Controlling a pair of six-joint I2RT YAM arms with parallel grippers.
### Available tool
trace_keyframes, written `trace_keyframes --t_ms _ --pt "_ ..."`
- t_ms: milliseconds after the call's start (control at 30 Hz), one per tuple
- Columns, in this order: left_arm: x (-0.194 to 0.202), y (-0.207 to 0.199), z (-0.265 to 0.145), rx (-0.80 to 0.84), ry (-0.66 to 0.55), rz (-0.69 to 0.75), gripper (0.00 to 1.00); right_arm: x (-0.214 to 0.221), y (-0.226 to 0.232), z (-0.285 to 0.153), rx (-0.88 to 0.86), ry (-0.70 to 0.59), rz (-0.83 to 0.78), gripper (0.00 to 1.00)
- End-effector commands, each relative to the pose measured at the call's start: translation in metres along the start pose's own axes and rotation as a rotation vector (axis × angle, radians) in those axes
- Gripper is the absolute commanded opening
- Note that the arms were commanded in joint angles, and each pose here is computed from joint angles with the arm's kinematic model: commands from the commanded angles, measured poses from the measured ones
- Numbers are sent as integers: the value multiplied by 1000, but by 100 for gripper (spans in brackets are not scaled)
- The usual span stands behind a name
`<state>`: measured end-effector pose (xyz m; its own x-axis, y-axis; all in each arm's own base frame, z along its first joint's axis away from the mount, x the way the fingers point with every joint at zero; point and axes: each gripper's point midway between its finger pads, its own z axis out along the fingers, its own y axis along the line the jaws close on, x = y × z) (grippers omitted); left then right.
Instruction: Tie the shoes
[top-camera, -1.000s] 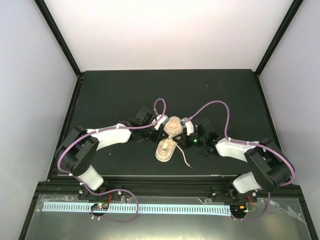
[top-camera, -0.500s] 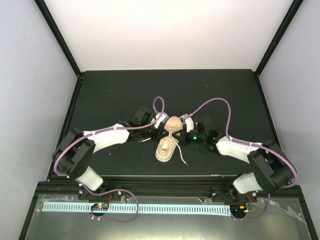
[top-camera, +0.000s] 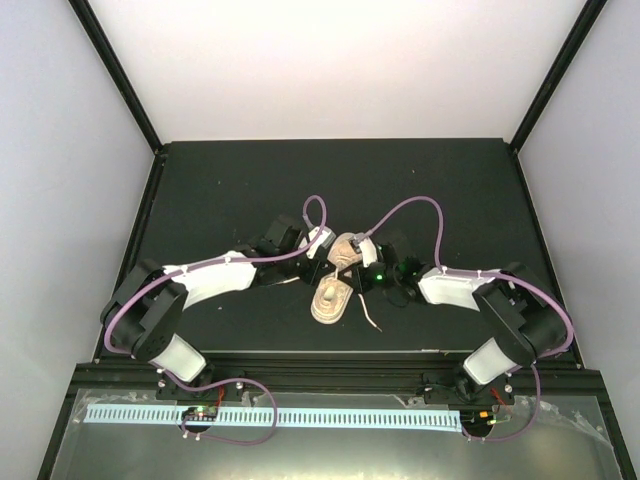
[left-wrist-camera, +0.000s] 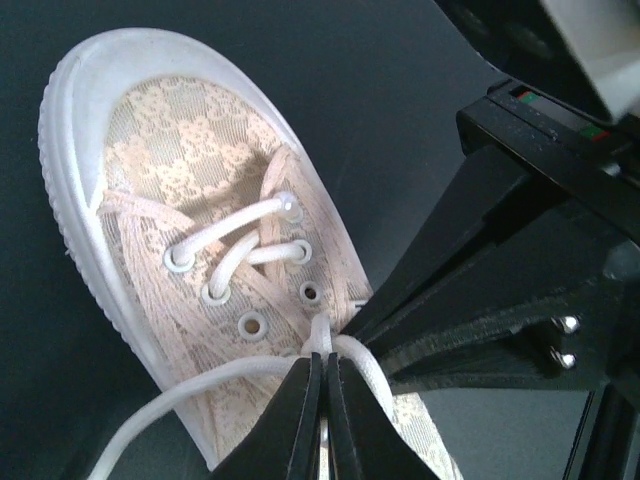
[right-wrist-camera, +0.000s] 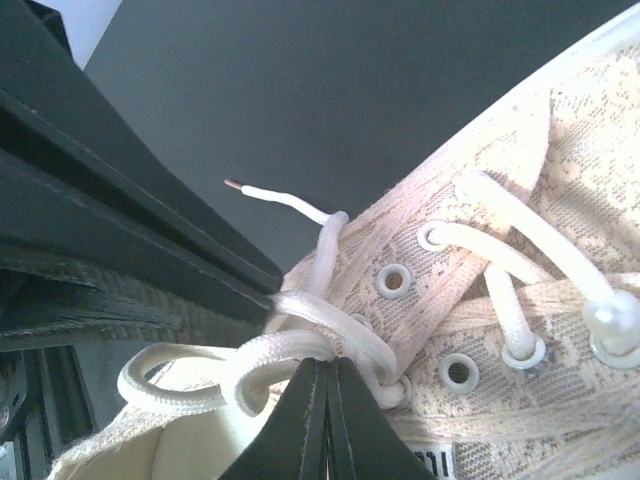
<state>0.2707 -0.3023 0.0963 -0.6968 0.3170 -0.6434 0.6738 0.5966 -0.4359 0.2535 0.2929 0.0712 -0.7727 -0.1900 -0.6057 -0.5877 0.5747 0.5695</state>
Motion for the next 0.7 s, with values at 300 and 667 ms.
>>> trace_keyframes --t_ms 300,667 --pt "-18 -2 -10 -14 -92 47 2 8 6 4 13 53 -66 2" --pt "-14 -11 -12 35 -93 88 2 11 -3 11 46 67 -23 2"
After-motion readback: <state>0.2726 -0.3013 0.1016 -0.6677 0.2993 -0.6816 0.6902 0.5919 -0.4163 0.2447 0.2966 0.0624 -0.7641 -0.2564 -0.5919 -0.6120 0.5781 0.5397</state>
